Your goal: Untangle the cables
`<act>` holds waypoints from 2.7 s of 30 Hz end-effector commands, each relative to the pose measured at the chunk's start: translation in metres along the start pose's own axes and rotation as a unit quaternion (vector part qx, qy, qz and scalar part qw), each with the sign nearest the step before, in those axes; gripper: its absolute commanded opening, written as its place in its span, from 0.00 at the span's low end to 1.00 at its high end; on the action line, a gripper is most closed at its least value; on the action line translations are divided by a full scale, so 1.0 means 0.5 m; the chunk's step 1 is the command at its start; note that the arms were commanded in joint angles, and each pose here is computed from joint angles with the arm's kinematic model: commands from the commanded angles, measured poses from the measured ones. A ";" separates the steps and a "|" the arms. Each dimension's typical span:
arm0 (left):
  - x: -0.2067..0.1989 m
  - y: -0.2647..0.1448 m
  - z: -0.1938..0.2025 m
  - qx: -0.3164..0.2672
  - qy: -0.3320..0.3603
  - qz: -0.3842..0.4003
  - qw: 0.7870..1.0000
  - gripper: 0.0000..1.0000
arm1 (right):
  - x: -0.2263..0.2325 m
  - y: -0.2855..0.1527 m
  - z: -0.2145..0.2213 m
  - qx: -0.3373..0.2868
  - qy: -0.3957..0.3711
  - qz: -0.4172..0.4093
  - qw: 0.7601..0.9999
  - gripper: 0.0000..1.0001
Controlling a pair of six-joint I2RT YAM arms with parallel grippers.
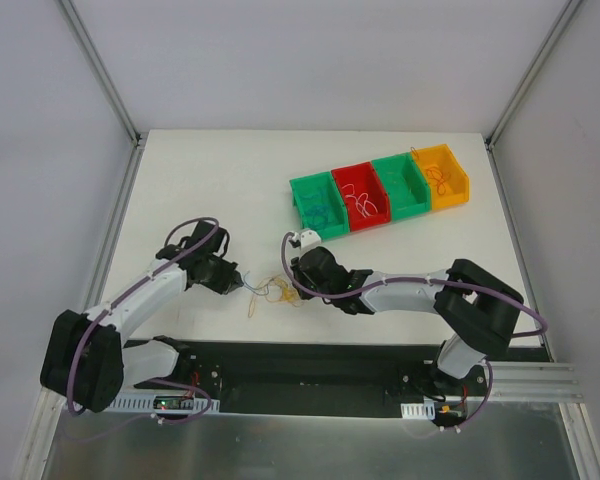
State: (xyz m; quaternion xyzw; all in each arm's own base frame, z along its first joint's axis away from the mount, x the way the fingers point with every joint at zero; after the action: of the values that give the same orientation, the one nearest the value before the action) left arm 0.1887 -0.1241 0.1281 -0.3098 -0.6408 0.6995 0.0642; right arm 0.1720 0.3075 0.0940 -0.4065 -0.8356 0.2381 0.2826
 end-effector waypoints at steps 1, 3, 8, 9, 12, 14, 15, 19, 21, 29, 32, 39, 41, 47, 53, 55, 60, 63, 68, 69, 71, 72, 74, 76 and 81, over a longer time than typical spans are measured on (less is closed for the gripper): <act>0.019 -0.033 -0.023 -0.069 -0.017 0.036 0.997 0.00 | -0.005 0.005 -0.011 -0.005 0.010 0.040 0.999 0.07; 0.022 -0.068 -0.038 -0.118 0.008 0.072 0.990 0.00 | -0.016 0.005 -0.012 -0.008 0.020 0.078 0.997 0.01; 0.039 -0.216 -0.087 -0.285 0.085 0.154 0.942 0.00 | -0.065 -0.013 -0.017 -0.051 0.069 0.191 0.978 0.01; 0.047 -0.254 -0.095 -0.320 0.100 0.170 0.927 0.00 | -0.076 -0.019 -0.015 -0.058 0.080 0.209 0.973 0.01; 0.070 -0.373 -0.123 -0.427 0.120 0.205 0.872 0.00 | -0.099 -0.038 -0.020 -0.088 0.116 0.236 0.961 0.01; 0.088 -0.443 -0.138 -0.485 0.116 0.213 0.841 0.00 | -0.115 -0.046 -0.016 -0.101 0.135 0.252 0.953 0.01; 0.098 -0.476 -0.145 -0.509 0.113 0.212 0.826 0.00 | -0.121 -0.048 -0.015 -0.105 0.143 0.256 0.950 0.01; 0.106 -0.559 -0.152 -0.549 0.116 0.219 0.798 0.00 | -0.131 -0.050 -0.015 -0.109 0.153 0.265 0.946 0.01; 0.103 -0.589 -0.156 -0.562 0.125 0.212 0.790 0.00 | -0.136 -0.053 -0.019 -0.118 0.163 0.277 0.940 0.01; 0.022 -0.600 -0.119 -0.481 0.223 0.276 0.802 0.00 | -0.064 -0.019 -0.034 -0.048 0.079 0.120 0.988 0.02; -0.034 -0.561 -0.090 -0.398 0.293 0.298 0.817 0.00 | -0.027 -0.017 -0.031 -0.034 0.022 0.069 0.997 0.17; -0.137 -0.480 -0.011 -0.173 0.453 0.369 0.793 0.00 | -0.026 -0.125 -0.060 -0.086 -0.002 0.007 0.996 0.71; -0.165 -0.469 0.018 -0.102 0.495 0.425 0.751 0.00 | -0.039 -0.161 -0.054 -0.089 0.007 0.009 0.996 0.78; -0.238 -0.434 0.085 0.075 0.471 0.552 0.684 0.00 | -0.071 -0.243 -0.012 -0.105 0.058 -0.023 0.992 0.91; -0.326 -0.413 0.196 0.192 0.506 0.549 0.636 0.00 | -0.121 -0.320 0.021 -0.090 0.074 0.024 0.993 0.92; -0.345 -0.395 0.231 0.218 0.520 0.543 0.622 0.00 | -0.136 -0.349 0.027 -0.093 0.084 0.039 0.991 0.92; -0.359 -0.312 0.279 0.276 0.547 0.515 0.600 0.00 | -0.165 -0.411 0.040 -0.123 0.105 0.042 0.986 0.93; -0.347 -0.272 0.283 0.303 0.551 0.499 0.597 0.00 | -0.168 -0.415 0.052 -0.128 0.102 0.023 0.986 0.95; -0.318 -0.245 0.284 0.311 0.565 0.492 0.584 0.00 | -0.135 -0.394 0.043 -0.136 0.076 -0.050 0.987 0.96; -0.317 -0.247 0.285 0.312 0.566 0.493 0.582 0.00 | -0.127 -0.390 0.038 -0.139 0.074 -0.062 0.986 0.96; -0.317 -0.247 0.285 0.310 0.568 0.494 0.581 0.00 | -0.110 -0.384 0.025 -0.148 0.071 -0.089 0.982 0.96; -0.316 -0.244 0.285 0.309 0.568 0.493 0.582 0.00 | -0.102 -0.380 0.017 -0.158 0.072 -0.103 0.979 0.96; -0.315 -0.241 0.285 0.310 0.568 0.491 0.583 0.00 | -0.090 -0.372 0.006 -0.174 0.078 -0.121 0.974 0.94; -0.313 -0.236 0.285 0.316 0.566 0.488 0.585 0.00 | -0.082 -0.361 -0.002 -0.190 0.086 -0.135 0.969 0.91; -0.312 -0.238 0.286 0.314 0.567 0.489 0.584 0.00 | -0.076 -0.339 -0.008 -0.189 0.104 -0.124 0.968 0.80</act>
State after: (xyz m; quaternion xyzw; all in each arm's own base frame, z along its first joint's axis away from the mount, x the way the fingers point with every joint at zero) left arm 0.2091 -0.3038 0.2808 -0.8484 0.0074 0.5011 0.1706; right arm 0.0943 0.1688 0.1741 -0.3816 -0.8696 0.0515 0.3090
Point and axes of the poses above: each gripper's point midway between its finger pads, its own y axis out along the fingers, its own x axis along the line the jaws close on, z = x × y, the point moved 8 cm from there along -y, back along the fingers, and after that the axes turned 5 degrees about y, right-handed, at the moved point
